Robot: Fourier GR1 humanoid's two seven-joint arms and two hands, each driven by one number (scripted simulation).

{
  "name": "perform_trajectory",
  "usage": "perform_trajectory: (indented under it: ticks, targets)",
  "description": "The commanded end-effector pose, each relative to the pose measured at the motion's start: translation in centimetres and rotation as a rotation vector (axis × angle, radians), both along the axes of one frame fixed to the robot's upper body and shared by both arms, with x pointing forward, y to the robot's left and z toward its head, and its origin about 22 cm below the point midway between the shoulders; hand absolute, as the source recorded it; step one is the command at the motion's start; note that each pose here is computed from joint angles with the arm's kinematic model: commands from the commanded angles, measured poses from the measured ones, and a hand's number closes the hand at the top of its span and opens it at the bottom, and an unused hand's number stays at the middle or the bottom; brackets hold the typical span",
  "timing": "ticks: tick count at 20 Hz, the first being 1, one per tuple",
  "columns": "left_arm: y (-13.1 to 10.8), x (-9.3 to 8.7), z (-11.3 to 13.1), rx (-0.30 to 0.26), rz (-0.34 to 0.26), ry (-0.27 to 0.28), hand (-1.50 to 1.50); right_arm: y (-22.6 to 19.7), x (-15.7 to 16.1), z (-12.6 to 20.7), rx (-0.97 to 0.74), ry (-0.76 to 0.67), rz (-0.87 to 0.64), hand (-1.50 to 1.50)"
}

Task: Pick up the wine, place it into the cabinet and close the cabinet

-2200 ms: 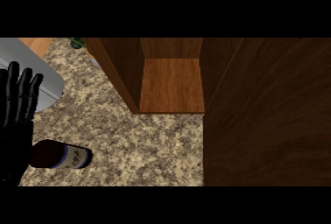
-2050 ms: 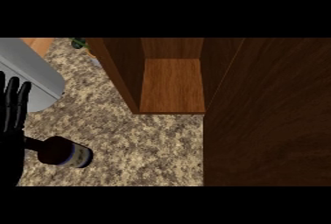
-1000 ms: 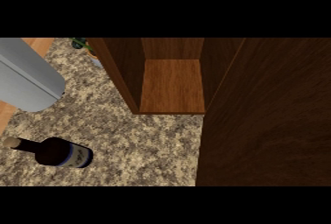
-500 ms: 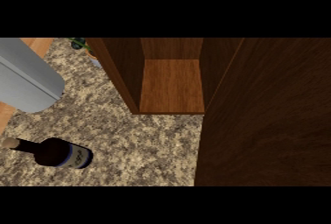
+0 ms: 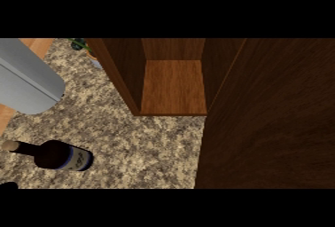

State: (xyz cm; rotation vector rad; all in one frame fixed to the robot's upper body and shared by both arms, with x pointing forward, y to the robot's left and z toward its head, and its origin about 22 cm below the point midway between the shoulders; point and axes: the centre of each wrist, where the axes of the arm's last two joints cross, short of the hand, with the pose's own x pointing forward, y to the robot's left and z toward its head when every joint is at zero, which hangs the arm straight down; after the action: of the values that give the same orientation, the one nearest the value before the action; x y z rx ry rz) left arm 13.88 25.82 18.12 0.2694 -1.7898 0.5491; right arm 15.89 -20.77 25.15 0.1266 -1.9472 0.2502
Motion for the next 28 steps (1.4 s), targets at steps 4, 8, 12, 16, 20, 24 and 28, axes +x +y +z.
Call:
perform_trajectory:
  ticks: [4, 8, 12, 16, 20, 24, 28]
  targets:
    - [-0.4, -1.0, -0.1, 0.009, 0.075, -0.044, -1.5, -0.7, -2.8, 1.5, 0.019, -0.041, 0.064, -1.5]
    - [0.3, -0.1, -1.3, 0.015, 0.094, -0.012, -1.5, -0.1, -3.6, 2.1, 0.023, -0.037, 0.048, -1.5]
    - [1.7, 1.0, -3.5, 0.004, 0.1, 0.012, -1.5, -0.7, -3.1, 2.3, 0.018, -0.042, 0.068, -1.5]
    - [2.4, 0.7, -4.3, 0.024, 0.113, 0.055, -1.5, -0.2, -4.1, 2.7, 0.022, -0.051, 0.076, -1.5]
    - [2.3, 0.2, -6.7, 0.001, 0.113, 0.074, -1.5, -0.1, -2.7, 3.1, 0.014, -0.058, 0.048, -1.5]
    - [3.0, 0.5, -9.5, -0.002, 0.114, 0.106, -1.5, 0.7, -2.3, 4.0, 0.019, -0.042, 0.055, -1.5]
    - [3.0, 0.3, -11.6, -0.018, 0.141, 0.13, -1.5, -0.6, -4.1, 3.6, 0.002, -0.052, 0.067, -1.5]
